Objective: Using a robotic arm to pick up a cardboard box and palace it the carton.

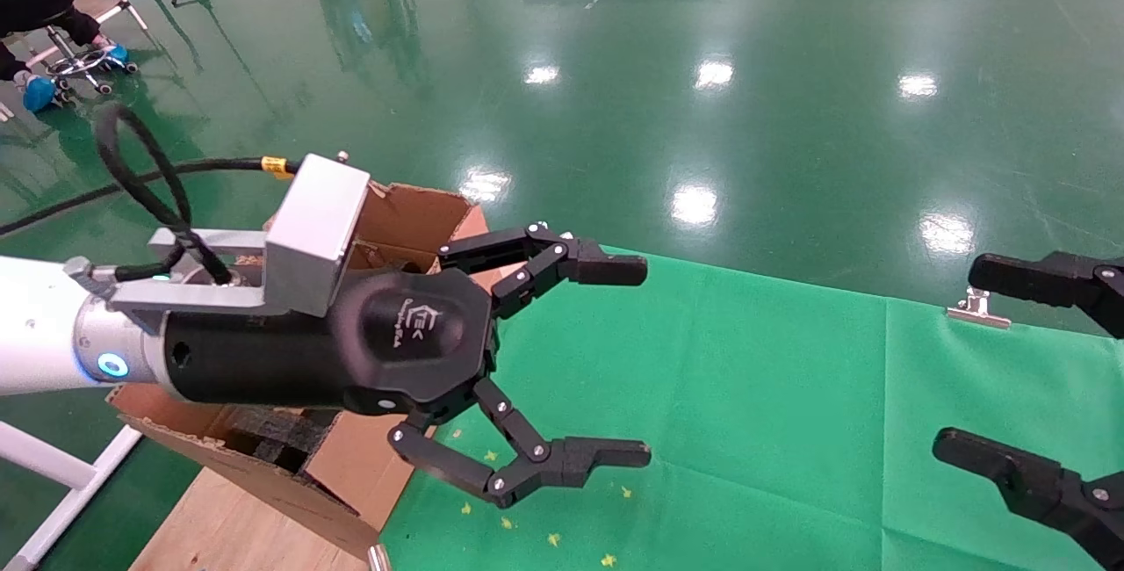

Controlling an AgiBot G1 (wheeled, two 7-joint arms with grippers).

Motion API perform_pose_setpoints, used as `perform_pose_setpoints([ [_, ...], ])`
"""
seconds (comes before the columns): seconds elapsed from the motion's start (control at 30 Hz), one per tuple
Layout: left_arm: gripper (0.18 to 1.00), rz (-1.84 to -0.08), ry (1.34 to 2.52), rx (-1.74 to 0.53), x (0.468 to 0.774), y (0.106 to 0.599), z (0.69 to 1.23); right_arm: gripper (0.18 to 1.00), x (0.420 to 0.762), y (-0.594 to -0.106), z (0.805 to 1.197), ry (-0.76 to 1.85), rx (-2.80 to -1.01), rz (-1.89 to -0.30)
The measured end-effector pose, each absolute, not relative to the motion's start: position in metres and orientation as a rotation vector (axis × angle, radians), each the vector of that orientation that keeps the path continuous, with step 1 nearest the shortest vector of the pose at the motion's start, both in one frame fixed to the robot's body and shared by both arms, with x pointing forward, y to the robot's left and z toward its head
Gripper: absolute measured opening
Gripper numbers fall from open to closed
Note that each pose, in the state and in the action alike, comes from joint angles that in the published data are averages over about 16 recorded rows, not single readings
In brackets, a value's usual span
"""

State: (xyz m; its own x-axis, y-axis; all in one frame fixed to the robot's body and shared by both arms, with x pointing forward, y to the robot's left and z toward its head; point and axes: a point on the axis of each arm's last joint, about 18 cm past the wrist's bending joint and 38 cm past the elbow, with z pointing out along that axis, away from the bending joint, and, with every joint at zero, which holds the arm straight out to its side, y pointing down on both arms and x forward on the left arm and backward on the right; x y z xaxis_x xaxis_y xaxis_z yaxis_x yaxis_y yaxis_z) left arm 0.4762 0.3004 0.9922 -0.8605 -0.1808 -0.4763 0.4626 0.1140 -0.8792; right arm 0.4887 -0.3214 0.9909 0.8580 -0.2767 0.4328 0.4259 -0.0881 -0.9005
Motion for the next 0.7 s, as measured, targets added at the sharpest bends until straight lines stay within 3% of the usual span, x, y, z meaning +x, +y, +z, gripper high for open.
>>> perform_pose_setpoints([
  [0.7, 1.001, -1.797, 1.925, 0.273, 0.4761, 0.3004, 0.9922, 1.001, 0.4887, -0.3214, 0.9909, -0.122, -1.553, -0.587],
])
